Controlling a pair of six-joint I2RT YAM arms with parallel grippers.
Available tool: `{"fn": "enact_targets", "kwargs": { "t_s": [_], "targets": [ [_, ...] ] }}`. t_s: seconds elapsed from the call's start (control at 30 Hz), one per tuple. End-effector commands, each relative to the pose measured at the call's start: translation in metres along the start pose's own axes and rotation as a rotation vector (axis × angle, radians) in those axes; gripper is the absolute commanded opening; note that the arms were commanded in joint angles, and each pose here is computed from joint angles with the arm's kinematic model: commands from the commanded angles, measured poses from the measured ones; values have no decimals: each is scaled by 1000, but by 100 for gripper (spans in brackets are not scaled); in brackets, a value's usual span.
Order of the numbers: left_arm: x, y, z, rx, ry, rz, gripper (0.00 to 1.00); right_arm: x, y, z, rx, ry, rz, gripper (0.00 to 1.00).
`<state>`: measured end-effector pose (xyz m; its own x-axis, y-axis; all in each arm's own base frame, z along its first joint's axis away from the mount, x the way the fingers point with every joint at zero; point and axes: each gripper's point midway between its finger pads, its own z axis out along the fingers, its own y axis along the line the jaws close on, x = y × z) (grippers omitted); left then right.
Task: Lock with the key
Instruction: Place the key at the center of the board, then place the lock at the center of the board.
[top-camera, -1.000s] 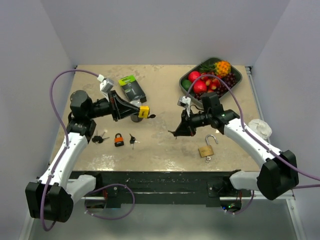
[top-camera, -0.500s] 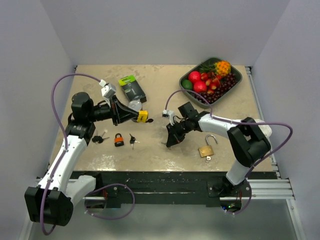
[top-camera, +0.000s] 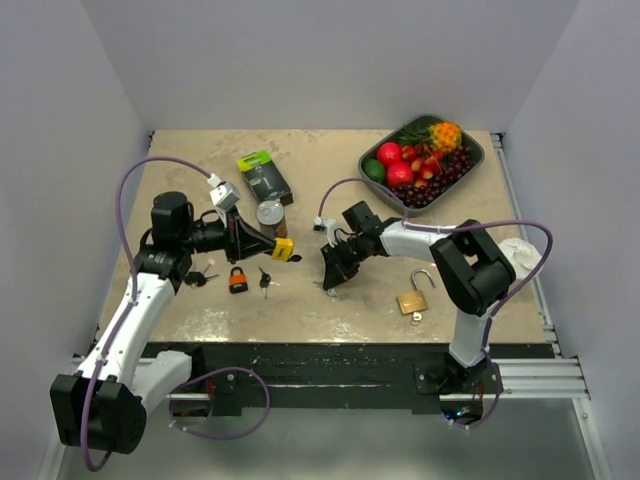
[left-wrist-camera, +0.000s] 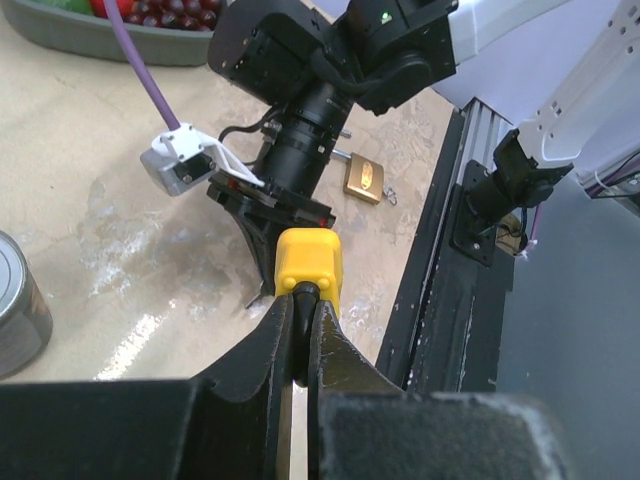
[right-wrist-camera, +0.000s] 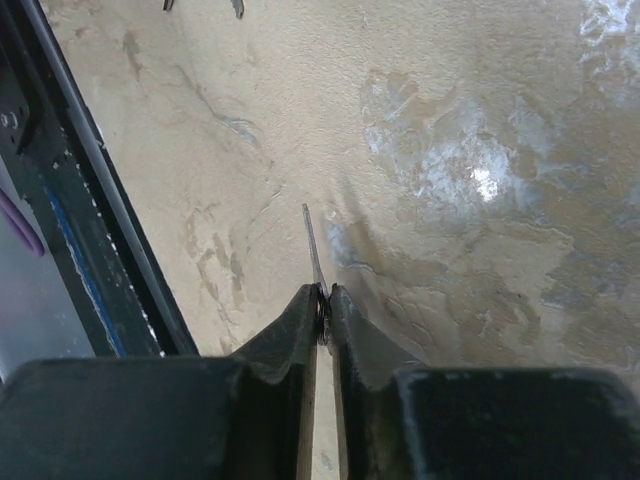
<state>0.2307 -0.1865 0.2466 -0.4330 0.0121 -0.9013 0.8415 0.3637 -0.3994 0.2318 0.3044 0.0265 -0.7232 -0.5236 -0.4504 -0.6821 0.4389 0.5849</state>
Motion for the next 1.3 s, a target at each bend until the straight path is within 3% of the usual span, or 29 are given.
{"fn": "enact_targets", "kwargs": {
  "t_s": [0.0,0.07,0.1,0.2,0.23,0.33,0.53,0.77,0.97,1.27],
  "targets": [
    [4,0,-2,10,12,57,0,-26,3,-9,27,-64,-45,23],
    [13,0,-2,16,37,30,0,-34,9,-17,29,-89,-65,35],
    [16,0,-2,17,42,28,0,-38,11,-21,33,-99,-74,50],
    [17,-6,-2,55,53,3,0,-55,25,-43,57,-160,-174,67],
    [20,-12,-3,90,64,-19,0,-57,28,-50,63,-174,-228,81],
    [20,-24,-4,166,82,-37,0,-67,49,-80,86,-250,-408,92],
    [20,-43,-9,270,103,-77,0,-59,93,-137,140,-396,-825,96],
    [9,-67,-16,350,81,-140,0,-51,146,-159,162,-586,-1112,99],
    [7,-84,-17,397,88,-150,0,-63,196,-158,214,-753,-1275,99],
    [1,-111,-12,472,113,-132,0,-77,205,-139,315,-782,-1361,99]
  ]
}}
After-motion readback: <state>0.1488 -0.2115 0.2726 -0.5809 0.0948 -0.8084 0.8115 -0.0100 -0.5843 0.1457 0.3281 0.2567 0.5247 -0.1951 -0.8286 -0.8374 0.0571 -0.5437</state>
